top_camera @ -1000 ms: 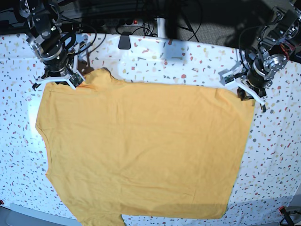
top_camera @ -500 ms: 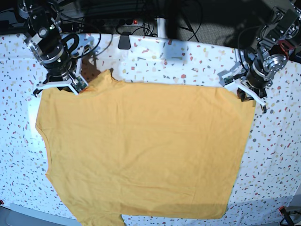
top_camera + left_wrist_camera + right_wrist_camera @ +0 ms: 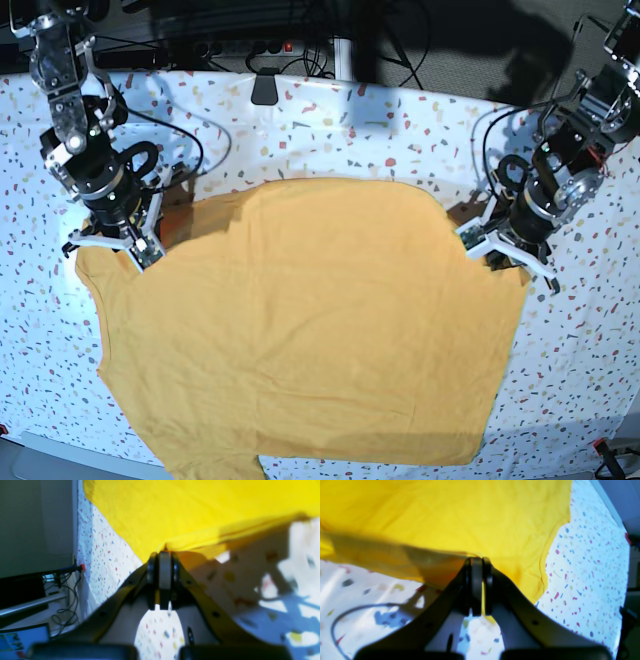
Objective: Fold the T-shirt properly
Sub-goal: 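Lift the held edge with both grippers and drag it across the shirt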
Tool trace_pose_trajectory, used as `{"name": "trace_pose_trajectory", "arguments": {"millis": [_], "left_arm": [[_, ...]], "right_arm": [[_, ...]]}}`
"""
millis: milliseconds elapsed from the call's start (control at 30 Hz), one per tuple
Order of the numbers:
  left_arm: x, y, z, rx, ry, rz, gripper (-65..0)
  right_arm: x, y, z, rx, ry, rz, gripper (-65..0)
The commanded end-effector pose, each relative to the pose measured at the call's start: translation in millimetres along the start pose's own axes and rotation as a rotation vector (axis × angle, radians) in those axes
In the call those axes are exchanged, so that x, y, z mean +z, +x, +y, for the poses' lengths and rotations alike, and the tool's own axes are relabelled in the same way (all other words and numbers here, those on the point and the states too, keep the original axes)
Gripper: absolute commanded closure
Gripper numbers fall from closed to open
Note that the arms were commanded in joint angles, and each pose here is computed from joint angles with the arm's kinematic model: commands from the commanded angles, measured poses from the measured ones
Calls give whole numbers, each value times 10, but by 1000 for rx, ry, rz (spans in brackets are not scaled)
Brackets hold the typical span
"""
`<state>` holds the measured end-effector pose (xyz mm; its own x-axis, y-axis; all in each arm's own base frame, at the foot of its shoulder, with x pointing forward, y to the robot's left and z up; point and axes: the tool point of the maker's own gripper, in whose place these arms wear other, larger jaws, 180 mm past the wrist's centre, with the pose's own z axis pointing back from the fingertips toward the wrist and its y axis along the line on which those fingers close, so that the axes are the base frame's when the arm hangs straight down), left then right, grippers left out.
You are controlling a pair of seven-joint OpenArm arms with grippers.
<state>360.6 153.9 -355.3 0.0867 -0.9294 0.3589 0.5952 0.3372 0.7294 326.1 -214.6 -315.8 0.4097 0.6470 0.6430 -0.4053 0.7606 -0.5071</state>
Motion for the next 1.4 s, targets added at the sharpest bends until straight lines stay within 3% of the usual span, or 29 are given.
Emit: {"name": "trace_pose_trajectory", "arguments": {"millis": [0, 200, 400, 700, 900, 1133, 1367], "left_arm": [[-32, 7, 234, -3, 60, 2, 0], [-319, -45, 585, 36, 113, 48, 0], [-521, 15, 923, 137, 134, 42, 0], [-801, 96, 968, 211, 117, 30, 0], [-881, 49, 919, 230, 111, 25, 0], [-883, 53, 918, 230, 111, 20, 0], [-883, 52, 918, 230, 111, 21, 0]], "right_arm": [[-17, 129, -181, 8, -40, -41, 0], [-268, 207, -605, -28, -105, -41, 0], [-496, 370, -930, -83, -87, -71, 0], [-789, 711, -1350, -149, -94, -85, 0], [-924, 951, -1330, -80, -53, -76, 0], [-1065, 1034, -1036, 119, -28, 23, 0], [-1065, 977, -1218, 109, -164, 66, 0]]}}
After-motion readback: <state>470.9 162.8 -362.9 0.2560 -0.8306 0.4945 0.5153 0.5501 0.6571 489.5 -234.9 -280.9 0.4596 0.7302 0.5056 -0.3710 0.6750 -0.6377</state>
